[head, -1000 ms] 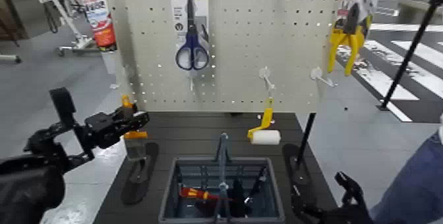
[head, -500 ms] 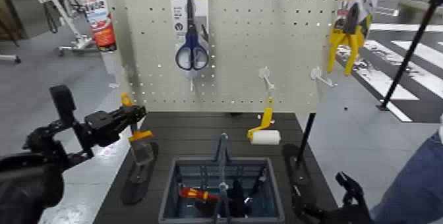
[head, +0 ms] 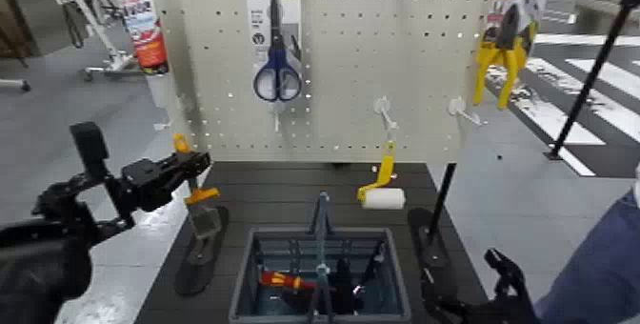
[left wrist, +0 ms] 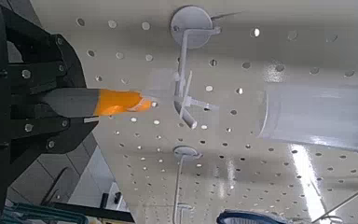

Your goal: Put the yellow paint brush into the crate.

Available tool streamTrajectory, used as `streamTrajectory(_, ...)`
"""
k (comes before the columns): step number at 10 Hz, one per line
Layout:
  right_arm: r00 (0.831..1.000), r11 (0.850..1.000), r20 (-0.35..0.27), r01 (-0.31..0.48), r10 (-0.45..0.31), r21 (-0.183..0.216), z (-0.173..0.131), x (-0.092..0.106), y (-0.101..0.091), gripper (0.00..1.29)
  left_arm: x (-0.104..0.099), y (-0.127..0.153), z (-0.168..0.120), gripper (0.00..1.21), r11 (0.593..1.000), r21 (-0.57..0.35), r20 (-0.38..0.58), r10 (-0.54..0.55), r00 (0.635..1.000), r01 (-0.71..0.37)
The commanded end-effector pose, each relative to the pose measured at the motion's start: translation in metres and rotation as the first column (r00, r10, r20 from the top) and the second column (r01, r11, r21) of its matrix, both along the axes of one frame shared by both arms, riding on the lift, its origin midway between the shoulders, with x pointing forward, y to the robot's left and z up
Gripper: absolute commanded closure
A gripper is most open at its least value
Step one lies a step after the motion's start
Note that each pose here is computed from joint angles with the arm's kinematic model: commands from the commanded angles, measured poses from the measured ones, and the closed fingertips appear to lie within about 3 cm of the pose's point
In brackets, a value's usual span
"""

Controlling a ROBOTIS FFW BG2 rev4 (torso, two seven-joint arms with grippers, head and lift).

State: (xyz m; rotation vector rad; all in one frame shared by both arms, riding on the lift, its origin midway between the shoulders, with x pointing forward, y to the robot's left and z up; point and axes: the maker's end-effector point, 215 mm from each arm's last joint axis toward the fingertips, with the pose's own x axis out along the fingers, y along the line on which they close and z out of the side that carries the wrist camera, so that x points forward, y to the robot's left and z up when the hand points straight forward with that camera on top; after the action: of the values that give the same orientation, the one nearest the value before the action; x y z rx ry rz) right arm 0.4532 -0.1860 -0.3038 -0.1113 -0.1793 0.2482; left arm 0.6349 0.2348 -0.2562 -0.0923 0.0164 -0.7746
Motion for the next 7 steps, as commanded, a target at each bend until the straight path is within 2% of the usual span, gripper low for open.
streamTrajectory(1, 1.000, 1.000, -0.001, 0.002, -0.002, -0.002, 0.000, -0.001, -0.002, 0.16, -0.004, -0.003, 0.007, 1.10, 1.000, -0.007, 0.015, -0.001, 1.000, 0.001)
streamTrajectory(4, 1.000, 1.000, -0.002, 0.005, -0.005, -0.004, -0.001, -0.002, -0.004, 0.16, -0.022, -0.011, 0.033, 1.10, 1.000, -0.025, 0.052, -0.013, 0.999, 0.014)
streamTrajectory(7, 1.000, 1.000, 0.001, 0.008, -0.008, -0.007, 0.000, -0.003, -0.007, 0.16, -0.037, -0.027, 0.043, 1.10, 0.998, -0.047, 0.057, -0.039, 0.998, 0.042)
